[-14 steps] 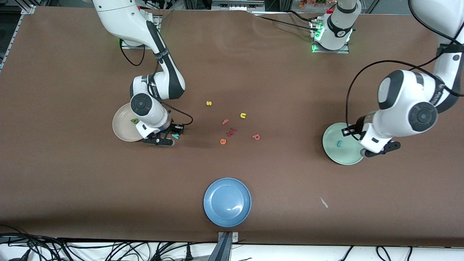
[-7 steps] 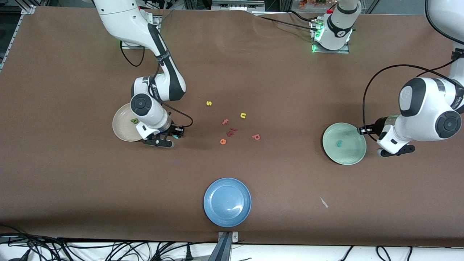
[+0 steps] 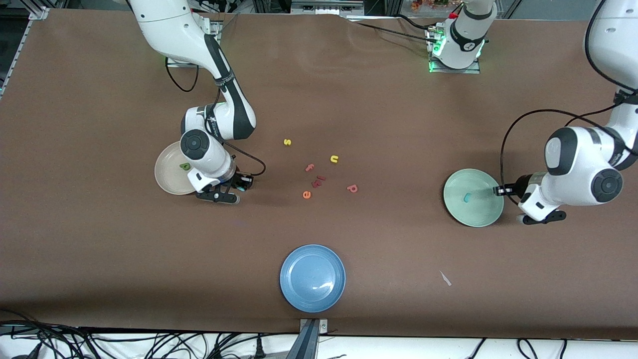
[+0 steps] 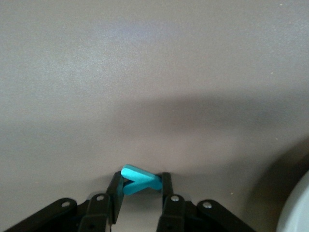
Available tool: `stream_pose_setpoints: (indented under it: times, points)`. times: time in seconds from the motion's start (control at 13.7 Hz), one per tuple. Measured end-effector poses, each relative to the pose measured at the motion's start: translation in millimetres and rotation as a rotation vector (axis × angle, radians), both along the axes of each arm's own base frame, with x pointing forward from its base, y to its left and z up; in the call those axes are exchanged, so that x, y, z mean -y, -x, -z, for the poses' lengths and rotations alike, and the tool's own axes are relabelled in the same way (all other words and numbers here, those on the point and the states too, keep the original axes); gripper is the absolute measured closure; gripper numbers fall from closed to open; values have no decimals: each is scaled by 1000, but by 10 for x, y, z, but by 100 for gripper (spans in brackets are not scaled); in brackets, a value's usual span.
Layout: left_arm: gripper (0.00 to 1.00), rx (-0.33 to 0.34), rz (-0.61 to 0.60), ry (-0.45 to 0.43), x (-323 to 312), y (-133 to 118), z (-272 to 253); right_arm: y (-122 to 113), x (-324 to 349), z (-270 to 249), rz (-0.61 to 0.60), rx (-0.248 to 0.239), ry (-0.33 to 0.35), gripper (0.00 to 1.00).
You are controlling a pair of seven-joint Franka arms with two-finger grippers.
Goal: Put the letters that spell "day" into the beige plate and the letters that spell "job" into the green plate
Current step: 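Drop the cyan y on the cream plate while the left gripper releases the o, then grasp the pink a with the left gripper while the right gripper returns to rest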
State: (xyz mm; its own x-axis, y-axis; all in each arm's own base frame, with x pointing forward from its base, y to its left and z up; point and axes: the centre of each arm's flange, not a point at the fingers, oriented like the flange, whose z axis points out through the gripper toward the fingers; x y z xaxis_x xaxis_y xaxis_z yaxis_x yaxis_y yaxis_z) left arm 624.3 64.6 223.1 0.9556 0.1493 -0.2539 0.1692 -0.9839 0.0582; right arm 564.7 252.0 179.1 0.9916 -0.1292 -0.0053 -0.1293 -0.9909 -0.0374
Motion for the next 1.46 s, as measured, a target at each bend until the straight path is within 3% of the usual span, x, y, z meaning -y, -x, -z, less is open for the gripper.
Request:
stream_pose_setpoints:
  times: [0.15,0.29,0.66,0.81,0.95,1.1,1.25,1.46]
  points:
    - [74,14,0,10,10,-20,134,-25,-15,-42,-3,4,-4,64]
    - [70,24,0,14,10,-35,179,-92,90,-218,-19,-27,-3,64]
    - [24,87,7,19,177,-212,-125,-152,1269,-803,-141,-192,-17,64]
    - [3,117,-32,29,656,-271,-466,-1,1828,-723,-191,-228,-24,64]
    - [0,120,-98,48,1374,-236,-739,178,2189,-550,-202,-261,-23,64]
    - [0,114,-165,52,2114,-120,-800,295,2276,-399,-199,-257,-8,64]
    - [0,147,-257,75,2853,10,-699,347,2290,-318,-198,-251,4,50]
    - [2,124,-295,97,3692,313,-297,321,2278,-363,-200,-241,0,21]
